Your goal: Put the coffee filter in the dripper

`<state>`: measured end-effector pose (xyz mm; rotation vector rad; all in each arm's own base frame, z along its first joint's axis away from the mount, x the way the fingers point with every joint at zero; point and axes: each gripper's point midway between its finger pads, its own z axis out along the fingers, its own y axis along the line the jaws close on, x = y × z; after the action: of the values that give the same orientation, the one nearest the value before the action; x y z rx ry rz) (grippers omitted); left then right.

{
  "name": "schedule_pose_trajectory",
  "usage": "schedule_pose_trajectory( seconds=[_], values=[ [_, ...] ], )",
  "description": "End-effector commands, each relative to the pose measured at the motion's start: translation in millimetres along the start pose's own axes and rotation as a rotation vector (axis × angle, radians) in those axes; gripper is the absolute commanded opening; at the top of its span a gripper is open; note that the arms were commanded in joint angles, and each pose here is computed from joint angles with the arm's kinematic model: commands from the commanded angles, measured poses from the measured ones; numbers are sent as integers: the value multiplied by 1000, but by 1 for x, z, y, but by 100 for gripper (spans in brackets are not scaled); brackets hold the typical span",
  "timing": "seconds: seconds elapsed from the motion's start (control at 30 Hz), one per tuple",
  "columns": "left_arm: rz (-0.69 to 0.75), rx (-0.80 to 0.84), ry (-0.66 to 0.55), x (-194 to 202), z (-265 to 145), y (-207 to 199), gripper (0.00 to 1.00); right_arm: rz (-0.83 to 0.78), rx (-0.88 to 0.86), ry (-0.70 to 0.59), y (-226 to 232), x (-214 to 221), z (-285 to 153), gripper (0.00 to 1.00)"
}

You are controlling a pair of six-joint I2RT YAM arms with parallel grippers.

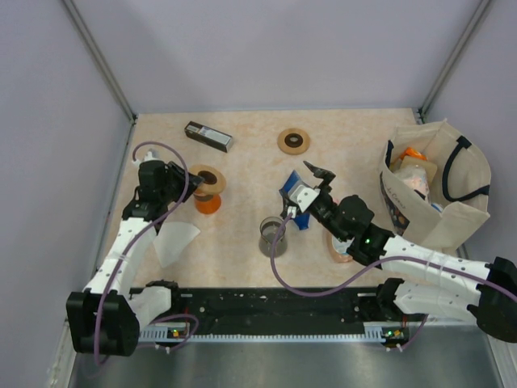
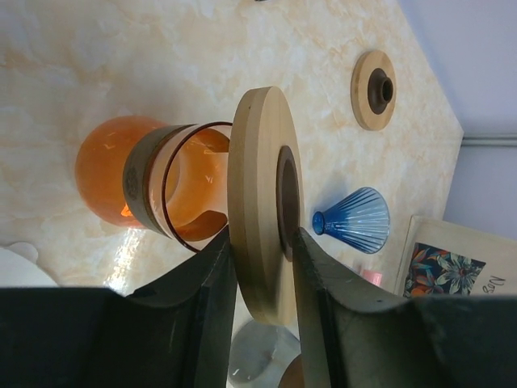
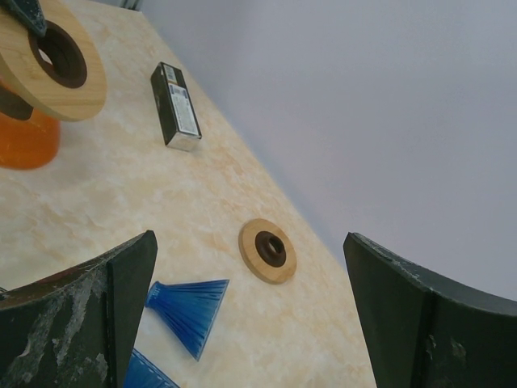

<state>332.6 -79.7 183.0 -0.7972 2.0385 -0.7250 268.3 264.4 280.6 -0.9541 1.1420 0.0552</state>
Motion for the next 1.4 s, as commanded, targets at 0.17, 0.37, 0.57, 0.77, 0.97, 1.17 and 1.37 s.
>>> schedule_pose_trajectory(
  seconds=[0.17,0.37,0.57,0.77,0.97,1.17,1.37],
  values=[
    [71,-35,-44,-22,-11,-9,48,17,28,-61,-12,-22,3,99],
    [103,-100,-42,-25,-19,-1,61,28,30,-63,-12,-22,0,98],
    [127,-158,-46,-26,-24,9,70,26,28,-59,-12,-21,0,98],
    [155,-229,-51,-31,-28,19,74,25,30,-56,-12,-20,-1,98],
    [169,-238,-42,-31,-32,19,81,24,29,-59,-11,-21,0,98],
    [192,-298,-84,-42,-45,23,89,22,30,-54,-11,-19,0,98],
    [203,-372,-159,-59,-64,28,99,27,36,-47,-13,-19,0,99]
  ],
)
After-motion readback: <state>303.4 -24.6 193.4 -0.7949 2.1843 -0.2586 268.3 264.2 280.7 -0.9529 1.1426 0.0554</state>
